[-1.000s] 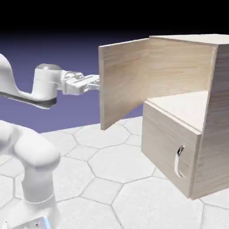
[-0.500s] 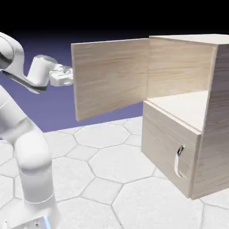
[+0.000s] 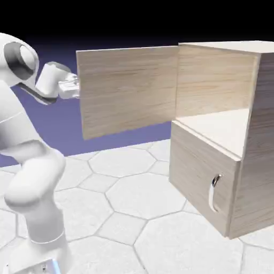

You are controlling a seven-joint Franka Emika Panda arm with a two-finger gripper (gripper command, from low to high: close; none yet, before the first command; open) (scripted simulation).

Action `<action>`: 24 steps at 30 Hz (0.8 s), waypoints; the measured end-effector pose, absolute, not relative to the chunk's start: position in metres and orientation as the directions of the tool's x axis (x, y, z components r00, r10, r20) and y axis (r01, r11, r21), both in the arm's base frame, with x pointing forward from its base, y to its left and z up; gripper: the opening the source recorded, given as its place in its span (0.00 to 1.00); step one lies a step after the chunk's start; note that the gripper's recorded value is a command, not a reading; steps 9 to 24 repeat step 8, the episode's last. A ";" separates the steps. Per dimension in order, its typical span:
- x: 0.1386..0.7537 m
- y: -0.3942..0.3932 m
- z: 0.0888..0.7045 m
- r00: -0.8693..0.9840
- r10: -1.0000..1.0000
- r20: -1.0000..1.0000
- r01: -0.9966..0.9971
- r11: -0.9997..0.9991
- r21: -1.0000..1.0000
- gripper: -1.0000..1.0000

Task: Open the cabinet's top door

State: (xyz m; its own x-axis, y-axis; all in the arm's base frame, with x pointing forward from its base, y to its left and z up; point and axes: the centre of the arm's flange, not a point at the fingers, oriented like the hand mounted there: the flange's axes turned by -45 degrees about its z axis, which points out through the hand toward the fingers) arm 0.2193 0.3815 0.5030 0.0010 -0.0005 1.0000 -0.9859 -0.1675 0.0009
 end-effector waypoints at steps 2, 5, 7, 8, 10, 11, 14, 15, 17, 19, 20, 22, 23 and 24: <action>0.221 0.390 0.503 0.000 0.000 1.000 -0.989 -0.148 0.000 0.00; 0.225 0.407 0.503 0.000 -0.001 1.000 -0.995 -0.103 0.000 0.00; 0.229 0.420 0.503 0.000 0.000 1.000 -0.998 -0.070 0.000 0.00; 0.231 0.427 0.503 0.000 0.000 1.000 -0.999 -0.052 0.000 0.00; 0.231 0.427 0.503 0.000 0.000 1.000 -0.999 -0.052 0.000 0.00; 0.231 0.427 0.503 0.000 0.000 1.000 -0.999 -0.052 0.000 0.00; 0.231 0.427 0.503 0.000 0.000 1.000 -0.999 -0.052 0.000 0.00; 0.231 0.427 0.503 0.000 0.000 1.000 -0.999 -0.052 0.000 0.00; 0.231 0.427 0.503 0.000 0.000 1.000 -0.999 -0.052 0.000 0.00; 0.231 0.427 0.503 0.000 0.000 1.000 -0.999 -0.052 0.000 0.00; 0.231 0.427 0.503 0.000 0.000 1.000 -0.999 -0.052 0.000 0.00; 0.231 0.427 0.503 0.000 0.000 1.000 -0.999 -0.052 0.000 0.00; 0.231 0.427 0.503 0.000 0.000 1.000 -0.999 -0.052 0.000 0.00; 0.231 0.427 0.503 0.000 0.000 1.000 -0.999 -0.052 0.000 0.00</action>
